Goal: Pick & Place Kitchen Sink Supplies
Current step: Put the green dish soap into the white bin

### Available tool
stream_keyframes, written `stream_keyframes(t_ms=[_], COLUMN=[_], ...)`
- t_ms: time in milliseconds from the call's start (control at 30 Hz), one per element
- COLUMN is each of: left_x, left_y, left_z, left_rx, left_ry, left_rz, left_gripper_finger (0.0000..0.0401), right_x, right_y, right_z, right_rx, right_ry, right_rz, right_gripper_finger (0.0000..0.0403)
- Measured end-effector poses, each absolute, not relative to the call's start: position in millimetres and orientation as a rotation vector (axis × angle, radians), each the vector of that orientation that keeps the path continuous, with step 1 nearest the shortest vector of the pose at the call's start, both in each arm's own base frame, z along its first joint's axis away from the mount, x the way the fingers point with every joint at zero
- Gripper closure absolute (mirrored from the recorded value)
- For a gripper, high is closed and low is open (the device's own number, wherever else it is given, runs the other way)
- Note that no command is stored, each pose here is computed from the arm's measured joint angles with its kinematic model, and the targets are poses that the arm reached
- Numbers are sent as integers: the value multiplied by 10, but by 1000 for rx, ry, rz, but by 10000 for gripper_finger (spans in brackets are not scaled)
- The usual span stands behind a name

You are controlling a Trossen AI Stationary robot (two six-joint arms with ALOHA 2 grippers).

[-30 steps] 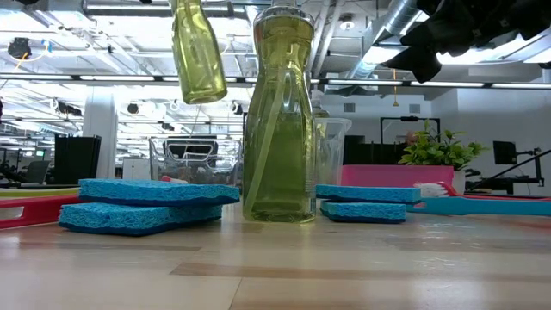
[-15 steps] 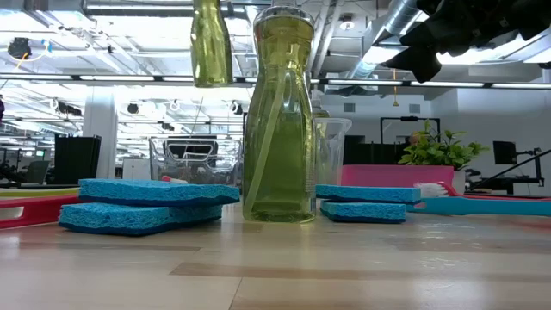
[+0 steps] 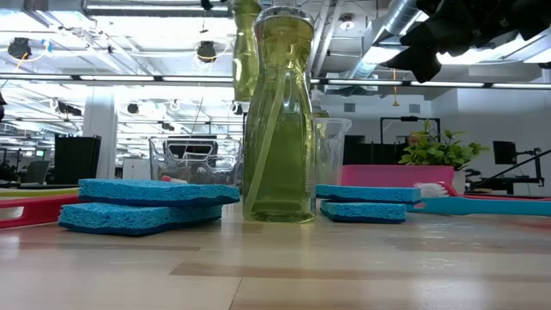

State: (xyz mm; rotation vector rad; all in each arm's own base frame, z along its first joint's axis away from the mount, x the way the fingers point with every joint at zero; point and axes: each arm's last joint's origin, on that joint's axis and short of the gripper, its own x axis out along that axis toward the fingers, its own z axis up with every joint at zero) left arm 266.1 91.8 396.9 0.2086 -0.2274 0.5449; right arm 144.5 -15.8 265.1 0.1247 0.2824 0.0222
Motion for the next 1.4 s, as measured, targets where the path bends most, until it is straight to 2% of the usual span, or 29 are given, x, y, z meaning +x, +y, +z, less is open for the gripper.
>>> stream_keyframes(t_ms=[367, 633, 1400], left_x=[2985, 3129, 3313], left_y=[1356, 1545, 1642], left_z=[3878, 3838, 3610], left_rx=[173, 103, 90], left_ry=[-182, -196, -138], left_rz=[577, 529, 531], left_gripper_finger=[297, 297, 297], right_x=[1445, 1445, 1444], right_y=[-158, -158, -158], right_z=[2651, 2651, 2648], right_rx=[125, 125, 125], right_ry=[283, 283, 286], right_rz=[22, 23, 22], right_gripper_finger=[159, 159, 159])
